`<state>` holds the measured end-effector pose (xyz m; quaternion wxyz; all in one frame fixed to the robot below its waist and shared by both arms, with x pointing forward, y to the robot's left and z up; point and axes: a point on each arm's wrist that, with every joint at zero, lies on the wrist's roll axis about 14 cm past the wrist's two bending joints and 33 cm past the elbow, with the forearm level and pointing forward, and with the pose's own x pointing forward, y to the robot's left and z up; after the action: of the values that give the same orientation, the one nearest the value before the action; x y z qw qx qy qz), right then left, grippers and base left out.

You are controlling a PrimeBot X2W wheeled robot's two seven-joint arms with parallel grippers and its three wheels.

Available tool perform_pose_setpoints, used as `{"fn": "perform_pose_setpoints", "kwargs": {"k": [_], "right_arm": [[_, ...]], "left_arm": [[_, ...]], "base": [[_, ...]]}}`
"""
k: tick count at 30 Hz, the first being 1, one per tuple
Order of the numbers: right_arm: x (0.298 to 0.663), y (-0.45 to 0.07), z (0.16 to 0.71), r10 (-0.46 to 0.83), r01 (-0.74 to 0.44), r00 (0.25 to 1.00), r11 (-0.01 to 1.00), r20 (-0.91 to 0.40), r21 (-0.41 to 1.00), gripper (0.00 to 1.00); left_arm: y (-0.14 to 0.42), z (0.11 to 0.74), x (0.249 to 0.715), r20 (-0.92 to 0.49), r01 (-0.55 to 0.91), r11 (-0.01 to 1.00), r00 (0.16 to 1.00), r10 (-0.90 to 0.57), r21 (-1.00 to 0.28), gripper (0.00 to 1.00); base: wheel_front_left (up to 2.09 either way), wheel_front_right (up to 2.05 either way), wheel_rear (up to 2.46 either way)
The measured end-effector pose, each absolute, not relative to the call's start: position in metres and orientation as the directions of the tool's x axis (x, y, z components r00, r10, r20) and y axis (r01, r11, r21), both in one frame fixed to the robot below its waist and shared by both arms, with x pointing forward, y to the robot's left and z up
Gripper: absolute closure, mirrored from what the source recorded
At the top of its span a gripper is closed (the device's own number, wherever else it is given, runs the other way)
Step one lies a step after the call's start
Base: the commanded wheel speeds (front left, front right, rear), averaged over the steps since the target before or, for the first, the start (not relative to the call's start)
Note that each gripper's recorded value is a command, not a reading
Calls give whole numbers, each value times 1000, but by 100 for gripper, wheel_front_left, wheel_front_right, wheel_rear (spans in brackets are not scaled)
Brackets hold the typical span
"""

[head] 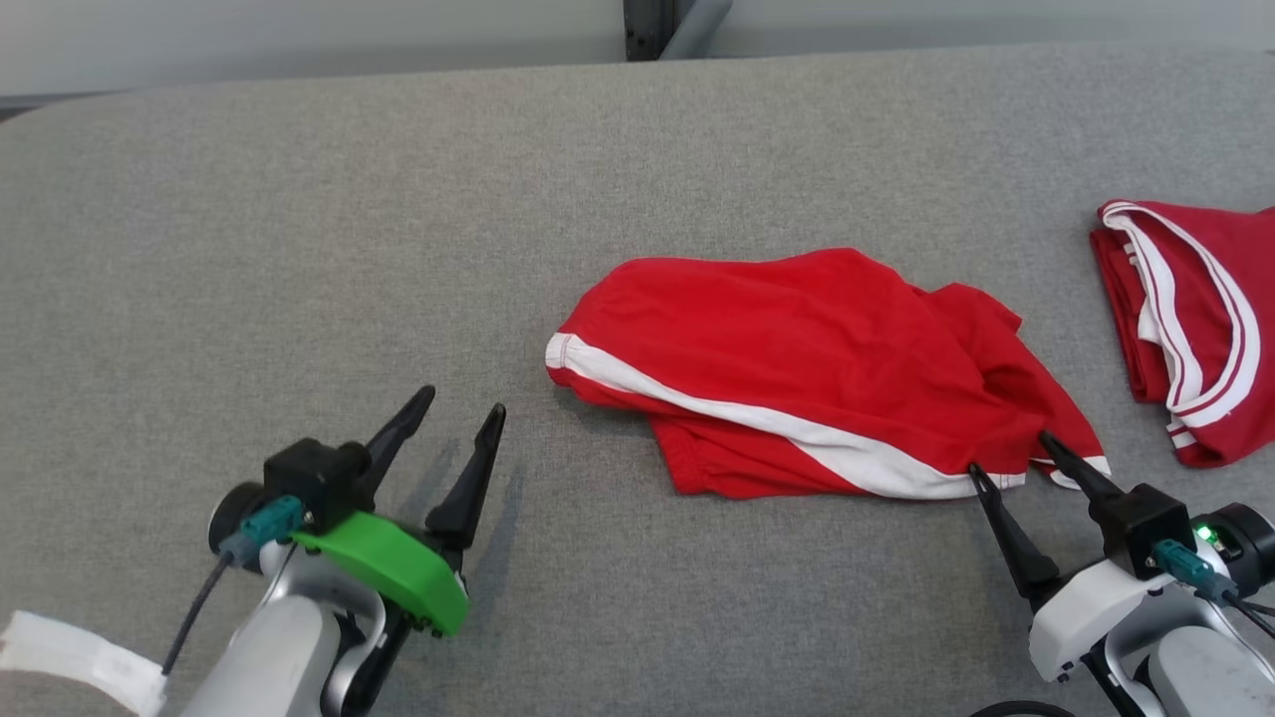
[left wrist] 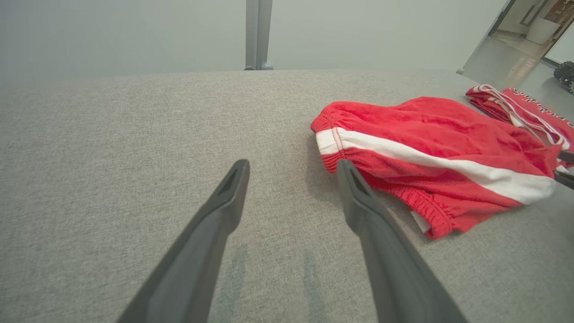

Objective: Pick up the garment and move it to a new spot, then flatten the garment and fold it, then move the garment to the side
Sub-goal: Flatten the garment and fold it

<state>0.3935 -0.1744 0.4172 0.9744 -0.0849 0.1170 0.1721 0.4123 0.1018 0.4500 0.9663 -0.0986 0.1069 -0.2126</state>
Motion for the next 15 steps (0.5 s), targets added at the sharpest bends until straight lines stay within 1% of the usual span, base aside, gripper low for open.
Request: {"fn": "perform_pose_setpoints", "kwargs": {"k": [5,10,15], "right_arm": [[396,-173,395,328,-376,889,921,-318,-100,0],[392,-168,382,341,-384,873,921,-348,-62,0],[388,-165,376,351,-393,864,918,-360,-47,0]], "left_arm": [[91,439,437,-189,420,864,858,-478,-279,0],[81,414,441,-252,452,844,814,-523,-289,0],[67,402,443,-269,482,818,781,-563,-314,0]], "base": [[0,0,0],[0,0,0],[0,0,0]]}}
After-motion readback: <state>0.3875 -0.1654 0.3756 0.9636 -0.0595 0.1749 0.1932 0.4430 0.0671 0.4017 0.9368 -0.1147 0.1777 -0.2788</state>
